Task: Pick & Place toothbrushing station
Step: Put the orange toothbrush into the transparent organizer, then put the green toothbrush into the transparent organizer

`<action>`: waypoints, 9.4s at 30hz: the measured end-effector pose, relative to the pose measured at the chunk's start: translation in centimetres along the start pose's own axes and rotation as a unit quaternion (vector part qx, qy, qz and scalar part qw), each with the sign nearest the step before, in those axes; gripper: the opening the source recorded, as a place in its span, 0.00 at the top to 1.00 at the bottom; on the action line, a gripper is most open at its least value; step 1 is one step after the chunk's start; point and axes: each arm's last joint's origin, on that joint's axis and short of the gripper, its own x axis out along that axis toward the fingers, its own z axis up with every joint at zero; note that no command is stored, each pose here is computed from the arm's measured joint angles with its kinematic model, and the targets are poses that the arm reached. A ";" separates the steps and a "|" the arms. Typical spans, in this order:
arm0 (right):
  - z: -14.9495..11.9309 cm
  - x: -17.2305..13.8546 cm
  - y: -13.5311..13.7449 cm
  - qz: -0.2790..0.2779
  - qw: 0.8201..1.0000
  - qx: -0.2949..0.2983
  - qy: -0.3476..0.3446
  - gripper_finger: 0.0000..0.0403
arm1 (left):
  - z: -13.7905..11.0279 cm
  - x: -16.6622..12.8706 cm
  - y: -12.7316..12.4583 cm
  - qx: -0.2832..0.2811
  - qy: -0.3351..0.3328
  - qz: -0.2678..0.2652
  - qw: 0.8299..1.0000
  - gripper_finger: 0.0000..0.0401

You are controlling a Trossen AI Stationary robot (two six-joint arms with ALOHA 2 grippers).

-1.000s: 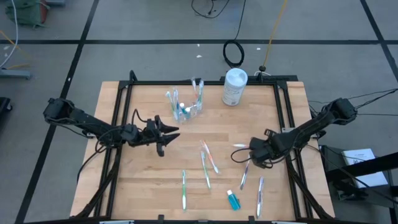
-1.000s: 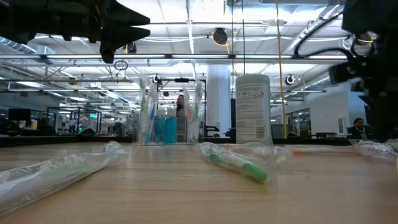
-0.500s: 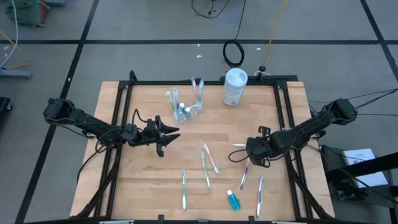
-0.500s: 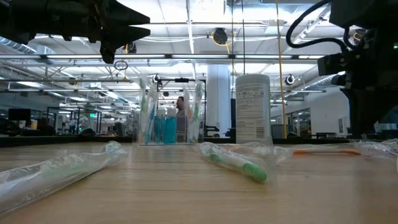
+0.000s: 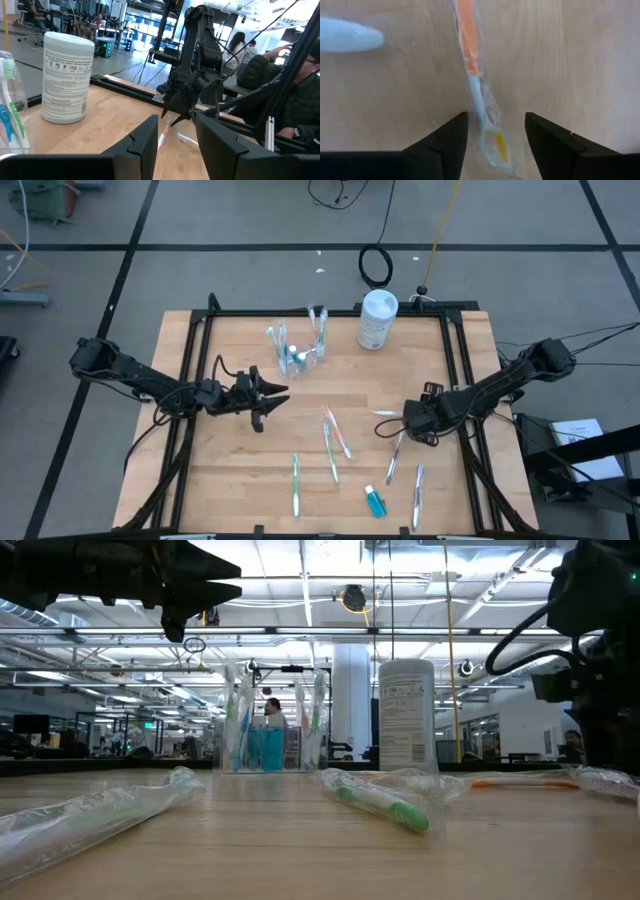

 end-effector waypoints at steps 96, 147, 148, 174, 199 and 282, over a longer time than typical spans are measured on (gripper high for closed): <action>23.0 -3.1 -13.1 -0.549 0.437 -0.712 0.030 1.00 | 2.2 1.6 1.5 0.116 -0.026 -0.029 0.992 0.66; 23.6 -1.2 -12.4 -0.453 0.666 -0.522 -0.280 0.66 | 2.2 1.6 1.5 0.091 -0.024 -0.030 0.995 0.66; 23.6 -1.3 -12.3 -0.457 0.678 -0.507 -0.272 0.66 | 2.1 1.6 1.5 0.092 -0.020 -0.029 0.995 0.66; 9.7 -7.7 -9.6 -0.246 0.772 0.050 -0.585 0.70 | 1.6 1.6 1.6 0.058 0.009 -0.024 0.998 0.66; 7.1 -7.3 -8.2 0.085 0.695 0.178 -0.692 0.71 | 1.4 1.6 1.7 0.065 0.018 -0.015 0.998 0.66; 7.0 -5.6 -7.7 0.116 0.752 0.195 -0.619 0.71 | -10.9 9.7 -6.8 -0.124 0.563 0.172 0.799 0.98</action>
